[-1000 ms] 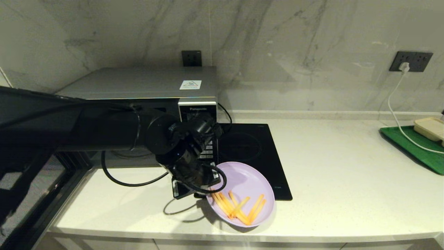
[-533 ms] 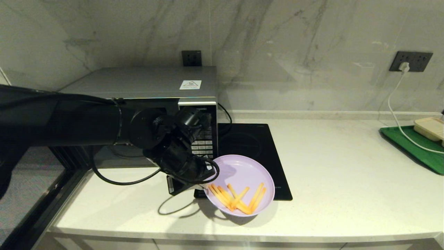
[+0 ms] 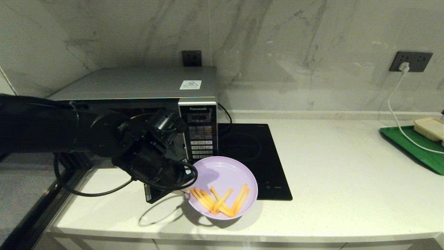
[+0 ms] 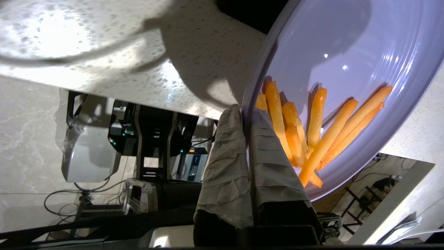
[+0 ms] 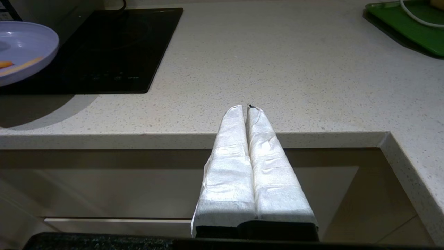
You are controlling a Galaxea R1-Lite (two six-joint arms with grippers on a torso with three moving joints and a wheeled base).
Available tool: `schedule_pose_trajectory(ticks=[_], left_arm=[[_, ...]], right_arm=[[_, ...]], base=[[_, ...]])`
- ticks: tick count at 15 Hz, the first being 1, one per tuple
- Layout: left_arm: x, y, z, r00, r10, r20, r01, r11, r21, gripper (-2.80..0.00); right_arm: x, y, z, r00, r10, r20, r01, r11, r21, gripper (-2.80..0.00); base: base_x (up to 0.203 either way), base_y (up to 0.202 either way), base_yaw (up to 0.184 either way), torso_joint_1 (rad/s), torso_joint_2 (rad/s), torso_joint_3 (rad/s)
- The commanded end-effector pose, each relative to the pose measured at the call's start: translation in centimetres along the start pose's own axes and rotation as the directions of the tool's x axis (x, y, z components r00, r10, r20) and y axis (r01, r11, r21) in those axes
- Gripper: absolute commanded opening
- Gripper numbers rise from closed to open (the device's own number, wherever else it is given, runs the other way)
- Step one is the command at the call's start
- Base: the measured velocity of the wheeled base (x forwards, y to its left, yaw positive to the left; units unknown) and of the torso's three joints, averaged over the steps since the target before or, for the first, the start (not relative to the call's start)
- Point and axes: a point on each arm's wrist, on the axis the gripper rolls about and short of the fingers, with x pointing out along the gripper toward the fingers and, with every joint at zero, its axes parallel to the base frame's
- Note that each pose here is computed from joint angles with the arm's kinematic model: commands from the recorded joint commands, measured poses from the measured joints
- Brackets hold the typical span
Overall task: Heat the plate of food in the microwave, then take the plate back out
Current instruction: Put the plate in the microwave oven
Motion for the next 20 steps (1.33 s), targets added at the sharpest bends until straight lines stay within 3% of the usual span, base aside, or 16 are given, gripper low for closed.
schedule_pose_trajectory(ticks=[1,7,13,20], left_arm=[[-1.9,1.3,0.4,1.000,-0.020,0.024,0.021,0.999,-0.037,-2.80],[-3.7,4.8,1.7,0.998,-0.006,0.061,0.013,0.994,-0.112,-2.80],[-5.0,9.7,2.6,0.996,-0.034,0.079,0.049,0.979,-0.196,-2.80],[-5.6,14.7,4.4,0.987,-0.062,0.148,0.098,0.964,-0.249,-2.80]], right_arm=[[0.0,0.0,0.0,1.000,-0.001,0.000,0.001,1.000,0.000,-2.80],[0.0,0.0,0.0,1.000,-0.001,0.000,0.001,1.000,0.000,-2.80],[0.0,0.0,0.0,1.000,-0.001,0.000,0.001,1.000,0.001,-2.80],[0.0,0.0,0.0,1.000,-0.001,0.000,0.001,1.000,0.000,-2.80]], base=[[0.000,0.000,0.000,0.000,0.00,0.000],[0.000,0.000,0.000,0.000,0.00,0.000],[0.000,0.000,0.000,0.000,0.00,0.000],[0.000,0.000,0.000,0.000,0.00,0.000]])
